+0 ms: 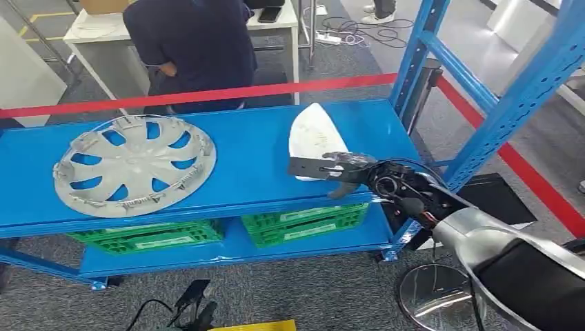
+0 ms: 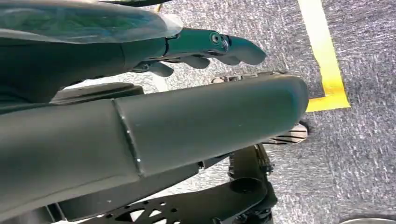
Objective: Take the parts from the cabinet and place them on the table.
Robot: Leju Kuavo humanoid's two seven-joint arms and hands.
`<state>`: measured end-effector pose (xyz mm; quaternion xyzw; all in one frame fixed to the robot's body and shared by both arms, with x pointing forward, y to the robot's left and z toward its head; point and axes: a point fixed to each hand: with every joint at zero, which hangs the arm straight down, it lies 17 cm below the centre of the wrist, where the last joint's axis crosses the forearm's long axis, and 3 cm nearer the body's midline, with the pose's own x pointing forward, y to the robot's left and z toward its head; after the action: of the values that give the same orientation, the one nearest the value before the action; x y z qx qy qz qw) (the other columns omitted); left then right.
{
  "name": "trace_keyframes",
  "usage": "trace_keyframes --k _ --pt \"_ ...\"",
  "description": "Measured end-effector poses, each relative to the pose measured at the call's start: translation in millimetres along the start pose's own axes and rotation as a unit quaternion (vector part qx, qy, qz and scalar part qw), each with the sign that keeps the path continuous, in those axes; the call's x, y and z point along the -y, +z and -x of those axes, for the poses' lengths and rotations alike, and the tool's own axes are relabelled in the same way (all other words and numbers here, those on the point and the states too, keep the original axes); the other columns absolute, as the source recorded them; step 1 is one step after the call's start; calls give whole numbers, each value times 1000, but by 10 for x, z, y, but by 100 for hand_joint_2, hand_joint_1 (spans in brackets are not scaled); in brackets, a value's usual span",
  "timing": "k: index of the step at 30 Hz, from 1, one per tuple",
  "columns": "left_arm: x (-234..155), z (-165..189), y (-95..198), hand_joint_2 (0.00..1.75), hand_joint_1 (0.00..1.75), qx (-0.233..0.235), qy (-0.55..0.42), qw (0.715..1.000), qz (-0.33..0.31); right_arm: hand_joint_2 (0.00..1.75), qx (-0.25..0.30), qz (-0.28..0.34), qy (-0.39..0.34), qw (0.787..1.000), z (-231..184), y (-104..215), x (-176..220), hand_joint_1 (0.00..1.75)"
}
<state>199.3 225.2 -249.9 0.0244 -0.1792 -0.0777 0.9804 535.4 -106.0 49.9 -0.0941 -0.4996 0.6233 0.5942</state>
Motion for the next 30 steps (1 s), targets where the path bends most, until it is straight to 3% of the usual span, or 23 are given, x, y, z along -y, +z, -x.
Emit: trace_keyframes --k 7,30 --pt "1 50 2 0 0 -3 1 1000 0 175 -2 30 33 999 -12 -31 95 0" --pt "-37 88 -1 0 0 -4 -1 1000 -2 175 -5 23 41 999 -44 -49 29 0"
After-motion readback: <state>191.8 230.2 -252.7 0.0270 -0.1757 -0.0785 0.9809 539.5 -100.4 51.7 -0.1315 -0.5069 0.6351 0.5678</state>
